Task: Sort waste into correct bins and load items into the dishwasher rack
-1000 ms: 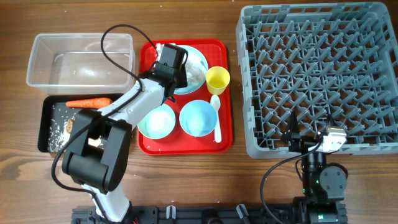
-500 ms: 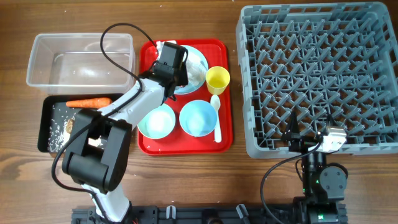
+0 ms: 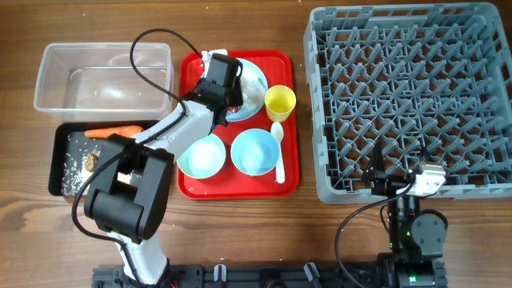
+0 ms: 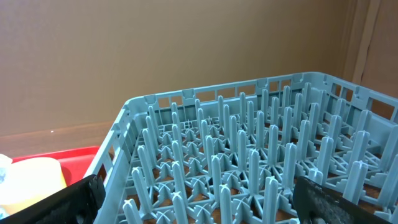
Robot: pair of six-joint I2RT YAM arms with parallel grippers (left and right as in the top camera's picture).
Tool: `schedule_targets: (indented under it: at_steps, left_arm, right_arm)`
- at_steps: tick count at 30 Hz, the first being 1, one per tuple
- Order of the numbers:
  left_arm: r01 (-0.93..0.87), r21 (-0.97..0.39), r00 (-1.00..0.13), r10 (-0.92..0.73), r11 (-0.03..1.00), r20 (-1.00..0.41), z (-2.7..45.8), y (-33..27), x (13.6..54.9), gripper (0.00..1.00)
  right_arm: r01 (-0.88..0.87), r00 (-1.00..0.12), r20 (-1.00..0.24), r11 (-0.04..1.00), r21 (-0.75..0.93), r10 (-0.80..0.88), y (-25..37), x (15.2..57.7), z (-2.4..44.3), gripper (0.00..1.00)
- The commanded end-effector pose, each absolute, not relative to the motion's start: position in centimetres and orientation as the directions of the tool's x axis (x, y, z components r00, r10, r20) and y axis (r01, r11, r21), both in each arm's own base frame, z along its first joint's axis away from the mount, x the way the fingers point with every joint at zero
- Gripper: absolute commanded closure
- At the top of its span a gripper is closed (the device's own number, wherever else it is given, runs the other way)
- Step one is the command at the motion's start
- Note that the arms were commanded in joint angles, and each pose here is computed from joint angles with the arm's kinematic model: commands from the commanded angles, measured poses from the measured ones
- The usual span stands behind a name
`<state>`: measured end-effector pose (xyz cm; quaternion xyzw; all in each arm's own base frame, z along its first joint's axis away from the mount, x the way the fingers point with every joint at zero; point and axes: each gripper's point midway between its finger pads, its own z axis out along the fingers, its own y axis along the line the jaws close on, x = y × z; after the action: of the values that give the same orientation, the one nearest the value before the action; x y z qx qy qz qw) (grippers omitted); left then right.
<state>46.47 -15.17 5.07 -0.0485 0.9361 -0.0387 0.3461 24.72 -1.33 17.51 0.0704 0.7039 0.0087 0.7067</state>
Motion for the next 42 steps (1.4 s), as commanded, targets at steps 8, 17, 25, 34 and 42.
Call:
schedule_targets:
  at_steps: [8, 17, 25, 34, 42]
  left_arm:
    - [-0.038, -0.055, -0.751, -0.065, 0.998, -0.658, 4.0, -14.7, 47.2, 0.36]
    - [-0.040, -0.046, -0.766, -0.060, 0.998, -0.641, 3.2, -14.6, 46.9, 0.36]
    - [-0.041, -0.042, -0.771, -0.058, 0.998, -0.634, 2.8, -14.6, 46.8, 0.54]
    - [-0.042, -0.040, -0.768, -0.058, 0.998, -0.638, 3.0, -14.5, 46.9, 0.76]
    - [-0.042, -0.045, -0.762, -0.061, 0.998, -0.644, 3.5, -14.6, 46.9, 0.74]
  right_arm:
    - [0.100, 0.013, -0.993, 0.988, 0.119, 0.119, -1.6, 24.7, 17.6, 0.00]
    - [0.100, 0.013, -0.993, 0.988, 0.119, 0.119, -1.6, 24.7, 17.6, 0.00]
    - [0.100, 0.013, -0.993, 0.988, 0.119, 0.119, -1.6, 24.7, 17.6, 0.00]
    - [0.100, 0.013, -0.993, 0.988, 0.119, 0.119, -1.6, 24.7, 17.6, 0.00]
    - [0.100, 0.013, -0.993, 0.988, 0.119, 0.119, -1.6, 24.7, 17.6, 0.00]
